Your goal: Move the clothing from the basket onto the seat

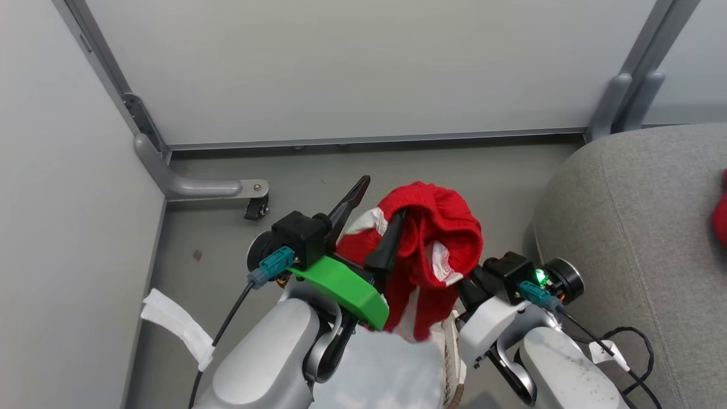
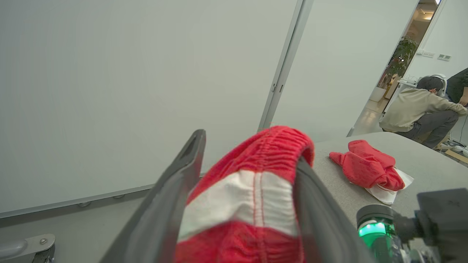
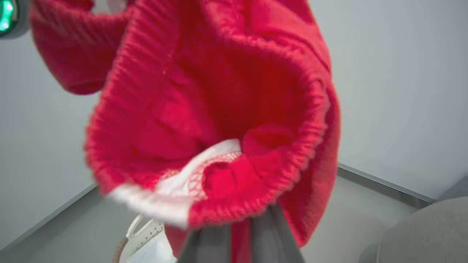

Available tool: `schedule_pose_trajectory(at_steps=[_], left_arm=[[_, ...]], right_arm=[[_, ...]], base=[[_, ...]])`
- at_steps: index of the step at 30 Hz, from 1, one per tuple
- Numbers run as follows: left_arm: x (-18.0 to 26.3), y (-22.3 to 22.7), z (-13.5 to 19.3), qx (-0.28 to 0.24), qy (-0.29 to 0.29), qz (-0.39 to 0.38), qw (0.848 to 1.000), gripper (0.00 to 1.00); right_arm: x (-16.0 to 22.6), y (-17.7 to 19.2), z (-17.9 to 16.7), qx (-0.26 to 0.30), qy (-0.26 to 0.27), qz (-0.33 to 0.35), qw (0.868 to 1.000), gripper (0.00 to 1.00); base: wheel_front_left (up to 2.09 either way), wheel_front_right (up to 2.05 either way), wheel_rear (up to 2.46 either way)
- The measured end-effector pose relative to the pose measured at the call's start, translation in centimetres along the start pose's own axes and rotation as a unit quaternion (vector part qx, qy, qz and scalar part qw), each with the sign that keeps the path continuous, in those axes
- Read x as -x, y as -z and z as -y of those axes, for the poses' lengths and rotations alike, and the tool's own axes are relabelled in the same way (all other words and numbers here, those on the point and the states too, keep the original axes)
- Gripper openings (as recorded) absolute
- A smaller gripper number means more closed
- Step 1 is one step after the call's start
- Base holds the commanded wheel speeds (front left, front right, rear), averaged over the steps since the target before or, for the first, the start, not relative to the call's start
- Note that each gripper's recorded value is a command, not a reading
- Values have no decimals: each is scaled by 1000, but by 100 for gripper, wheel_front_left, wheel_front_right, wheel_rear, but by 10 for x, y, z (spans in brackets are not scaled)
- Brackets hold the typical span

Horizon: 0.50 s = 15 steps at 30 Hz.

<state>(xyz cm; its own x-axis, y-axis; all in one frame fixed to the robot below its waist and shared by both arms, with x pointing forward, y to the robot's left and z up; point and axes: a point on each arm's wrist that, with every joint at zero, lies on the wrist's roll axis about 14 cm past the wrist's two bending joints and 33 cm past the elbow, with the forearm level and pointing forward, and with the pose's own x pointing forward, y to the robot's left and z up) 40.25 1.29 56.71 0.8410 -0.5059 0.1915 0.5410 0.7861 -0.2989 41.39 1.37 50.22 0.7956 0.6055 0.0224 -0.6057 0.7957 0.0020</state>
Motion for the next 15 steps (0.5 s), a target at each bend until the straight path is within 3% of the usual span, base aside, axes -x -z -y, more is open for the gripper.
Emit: schedule_pose_trajectory(at_steps=[15], left_arm=[[-11, 60, 11, 27, 23, -73, 997, 100]], right_arm=[[52, -42, 77, -23, 138, 76, 987, 0]], base=[[0, 0, 0]])
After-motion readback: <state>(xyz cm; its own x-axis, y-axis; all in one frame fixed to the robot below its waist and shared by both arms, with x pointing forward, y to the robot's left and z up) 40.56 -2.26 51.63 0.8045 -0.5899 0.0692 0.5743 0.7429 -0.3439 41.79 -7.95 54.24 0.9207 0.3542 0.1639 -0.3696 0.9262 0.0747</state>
